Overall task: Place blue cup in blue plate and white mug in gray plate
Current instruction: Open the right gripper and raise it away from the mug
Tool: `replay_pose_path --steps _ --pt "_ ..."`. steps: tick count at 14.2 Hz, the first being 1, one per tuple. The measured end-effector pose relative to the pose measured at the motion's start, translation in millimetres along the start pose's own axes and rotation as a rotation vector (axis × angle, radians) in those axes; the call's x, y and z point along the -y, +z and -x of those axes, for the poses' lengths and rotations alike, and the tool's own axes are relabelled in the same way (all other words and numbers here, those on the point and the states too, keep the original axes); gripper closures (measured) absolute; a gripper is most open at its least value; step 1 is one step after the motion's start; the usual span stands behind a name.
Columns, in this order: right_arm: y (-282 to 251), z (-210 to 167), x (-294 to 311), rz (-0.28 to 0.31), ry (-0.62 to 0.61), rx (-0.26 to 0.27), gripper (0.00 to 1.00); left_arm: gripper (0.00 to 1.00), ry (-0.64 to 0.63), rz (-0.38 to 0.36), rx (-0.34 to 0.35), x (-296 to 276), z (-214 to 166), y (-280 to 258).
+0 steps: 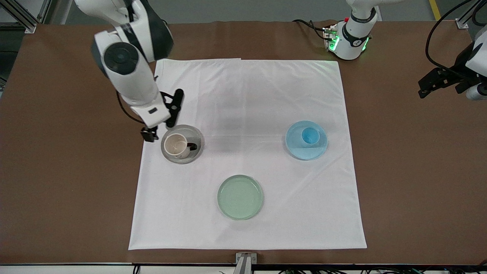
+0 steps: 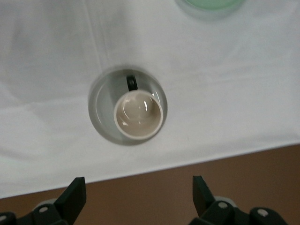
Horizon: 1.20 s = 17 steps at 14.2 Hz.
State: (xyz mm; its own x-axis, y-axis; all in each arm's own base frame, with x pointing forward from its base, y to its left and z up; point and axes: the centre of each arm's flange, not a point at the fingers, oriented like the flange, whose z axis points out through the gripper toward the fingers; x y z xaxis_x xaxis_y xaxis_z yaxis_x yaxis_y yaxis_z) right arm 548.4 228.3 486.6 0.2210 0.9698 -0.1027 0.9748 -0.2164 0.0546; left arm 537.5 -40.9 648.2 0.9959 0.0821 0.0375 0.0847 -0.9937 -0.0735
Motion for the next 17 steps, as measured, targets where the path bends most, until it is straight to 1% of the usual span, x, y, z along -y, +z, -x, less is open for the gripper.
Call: replay_pose_path --steps 3,4,6,8,9,11,12,14,16,17 --pt "-22.0 83.3 -43.5 0.025 0.158 -0.018 0.0 0.0 -0.001 0.01 -0.025 -1.0 -17.5 15.0" --pt "-26.4 105.8 -57.9 0.038 0.202 -0.025 0.0 0.0 -0.004 0.013 -0.031 0.4 -23.6 20.7" --pt "-38.5 137.0 -77.8 0.065 0.264 -0.04 0.0 0.0 -0.016 0.017 -0.044 7.0 -31.9 27.2" --pt "-46.5 158.3 -88.9 0.077 0.337 -0.051 0.0 0.0 -0.027 0.017 -0.045 13.5 -33.9 28.5" --pt "-47.5 167.3 -92.0 0.075 0.406 -0.054 0.0 0.0 -0.028 0.017 -0.046 14.2 -34.0 28.1" --pt "-47.2 180.7 -96.3 0.068 0.588 -0.06 0.0 0.0 -0.027 0.017 -0.046 13.6 -34.0 28.0" --pt "-48.2 186.3 -98.4 0.062 0.7 -0.073 0.0 0.0 -0.028 0.017 -0.046 13.8 -33.9 28.0" --pt "-56.0 201.0 -104.6 0.041 0.922 -0.125 0.0 0.0 -0.028 0.017 -0.045 14.2 -33.6 27.4" --pt "-62.6 218.1 -109.7 0.031 1.044 -0.15 0.0 0.0 -0.029 0.019 -0.045 14.0 -31.9 25.3" --pt "-63.0 222.9 -109.9 0.018 1.105 -0.149 0.0 0.0 -0.029 0.029 -0.042 12.5 -30.0 23.8"
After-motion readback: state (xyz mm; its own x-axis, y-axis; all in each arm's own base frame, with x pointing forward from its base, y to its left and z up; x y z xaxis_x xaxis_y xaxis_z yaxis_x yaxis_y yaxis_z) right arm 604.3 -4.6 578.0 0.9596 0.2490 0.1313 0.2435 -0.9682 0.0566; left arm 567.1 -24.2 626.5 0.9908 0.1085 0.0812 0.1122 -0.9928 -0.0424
